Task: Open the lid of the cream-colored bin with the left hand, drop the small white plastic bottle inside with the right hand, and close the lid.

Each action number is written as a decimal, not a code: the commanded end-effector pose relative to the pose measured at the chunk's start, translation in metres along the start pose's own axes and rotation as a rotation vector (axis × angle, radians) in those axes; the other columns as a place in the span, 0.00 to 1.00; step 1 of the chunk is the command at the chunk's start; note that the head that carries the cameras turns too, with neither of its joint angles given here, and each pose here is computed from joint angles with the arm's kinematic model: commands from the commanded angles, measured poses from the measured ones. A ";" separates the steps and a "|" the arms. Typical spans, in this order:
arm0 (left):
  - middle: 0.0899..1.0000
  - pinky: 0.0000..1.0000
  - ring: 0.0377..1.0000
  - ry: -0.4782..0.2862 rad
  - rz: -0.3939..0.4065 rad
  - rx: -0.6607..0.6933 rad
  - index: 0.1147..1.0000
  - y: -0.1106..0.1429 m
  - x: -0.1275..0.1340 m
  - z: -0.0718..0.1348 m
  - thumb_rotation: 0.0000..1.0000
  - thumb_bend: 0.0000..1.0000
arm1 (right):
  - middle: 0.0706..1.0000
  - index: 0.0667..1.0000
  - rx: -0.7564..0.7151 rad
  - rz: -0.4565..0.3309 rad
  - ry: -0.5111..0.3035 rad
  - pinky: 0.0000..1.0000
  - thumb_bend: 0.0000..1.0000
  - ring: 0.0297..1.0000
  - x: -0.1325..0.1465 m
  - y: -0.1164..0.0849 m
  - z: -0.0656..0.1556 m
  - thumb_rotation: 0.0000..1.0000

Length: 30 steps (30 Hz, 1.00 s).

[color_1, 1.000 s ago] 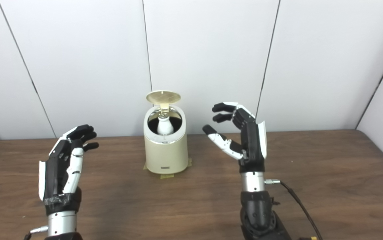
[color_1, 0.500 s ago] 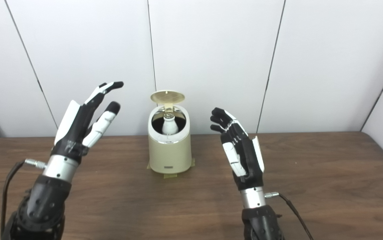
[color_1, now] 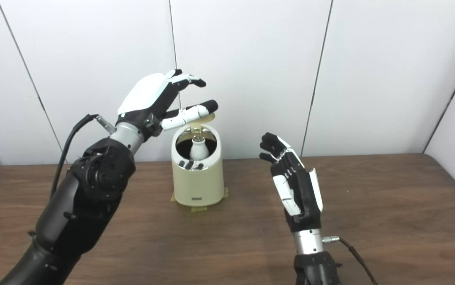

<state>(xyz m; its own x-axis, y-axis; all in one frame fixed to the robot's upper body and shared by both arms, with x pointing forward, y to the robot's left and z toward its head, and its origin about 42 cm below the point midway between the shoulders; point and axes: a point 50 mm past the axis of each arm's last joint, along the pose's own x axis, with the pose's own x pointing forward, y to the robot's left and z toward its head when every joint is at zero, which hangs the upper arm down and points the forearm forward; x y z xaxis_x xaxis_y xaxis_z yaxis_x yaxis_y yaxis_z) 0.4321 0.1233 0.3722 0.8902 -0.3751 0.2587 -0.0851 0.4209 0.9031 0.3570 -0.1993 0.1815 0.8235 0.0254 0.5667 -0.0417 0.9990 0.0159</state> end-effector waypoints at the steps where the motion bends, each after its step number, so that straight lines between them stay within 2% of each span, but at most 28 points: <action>1: 0.81 1.00 0.98 -0.051 0.077 0.113 0.77 0.025 0.016 0.018 1.00 0.77 | 0.82 0.80 -0.001 0.010 -0.098 0.75 0.29 0.81 0.017 0.004 0.016 0.78; 9: 0.85 1.00 0.99 -0.003 0.004 0.183 0.77 0.012 0.038 0.022 1.00 0.77 | 0.82 0.80 -0.006 0.013 -0.098 0.75 0.29 0.82 0.018 0.005 0.016 0.80; 15: 0.88 1.00 0.99 0.050 -0.038 0.218 0.77 0.009 0.047 0.020 1.00 0.78 | 0.81 0.79 0.012 0.012 -0.098 0.75 0.29 0.81 0.017 0.006 0.016 0.76; 20: 0.92 1.00 1.00 0.090 -0.057 0.199 0.78 0.005 0.051 0.018 1.00 0.79 | 0.81 0.79 0.015 0.010 -0.092 0.75 0.29 0.81 0.016 0.006 0.015 0.75; 24: 0.91 1.00 0.99 0.096 -0.076 0.170 0.77 0.002 0.052 0.016 1.00 0.78 | 0.81 0.79 0.010 0.007 -0.091 0.74 0.29 0.81 0.016 0.006 0.014 0.75; 25: 0.82 0.83 0.86 0.097 -0.079 0.160 0.77 0.001 0.051 0.015 1.00 0.79 | 0.81 0.79 0.010 0.007 -0.090 0.75 0.29 0.81 0.016 0.006 0.014 0.74; 26: 0.76 0.70 0.78 0.096 -0.079 0.158 0.77 0.000 0.050 0.015 1.00 0.80 | 0.81 0.79 0.011 0.008 -0.088 0.74 0.29 0.81 0.017 0.006 0.013 0.74; 27: 0.72 0.64 0.71 0.094 -0.078 0.163 0.78 -0.001 0.048 0.016 1.00 0.81 | 0.81 0.79 0.010 0.010 -0.087 0.74 0.29 0.80 0.017 0.005 0.013 0.74; 28: 0.74 0.85 0.76 0.092 -0.077 0.172 0.78 -0.001 0.046 0.016 1.00 0.80 | 0.81 0.79 0.011 0.010 -0.087 0.75 0.29 0.80 0.017 0.005 0.013 0.75; 30: 0.88 0.97 0.95 0.088 -0.072 0.183 0.78 -0.003 0.044 0.017 1.00 0.81 | 0.81 0.79 0.014 0.012 -0.086 0.74 0.29 0.80 0.017 0.005 0.012 0.76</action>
<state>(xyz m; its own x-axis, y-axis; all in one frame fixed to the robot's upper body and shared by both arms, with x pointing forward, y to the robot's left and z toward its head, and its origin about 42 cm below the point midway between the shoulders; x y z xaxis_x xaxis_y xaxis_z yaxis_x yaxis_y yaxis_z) 0.4674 0.0924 0.3579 0.9421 -0.3275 0.0724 0.0067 0.2341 0.9722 0.3572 -0.1967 0.1800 0.8264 0.0286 0.5623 -0.0435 0.9990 0.0130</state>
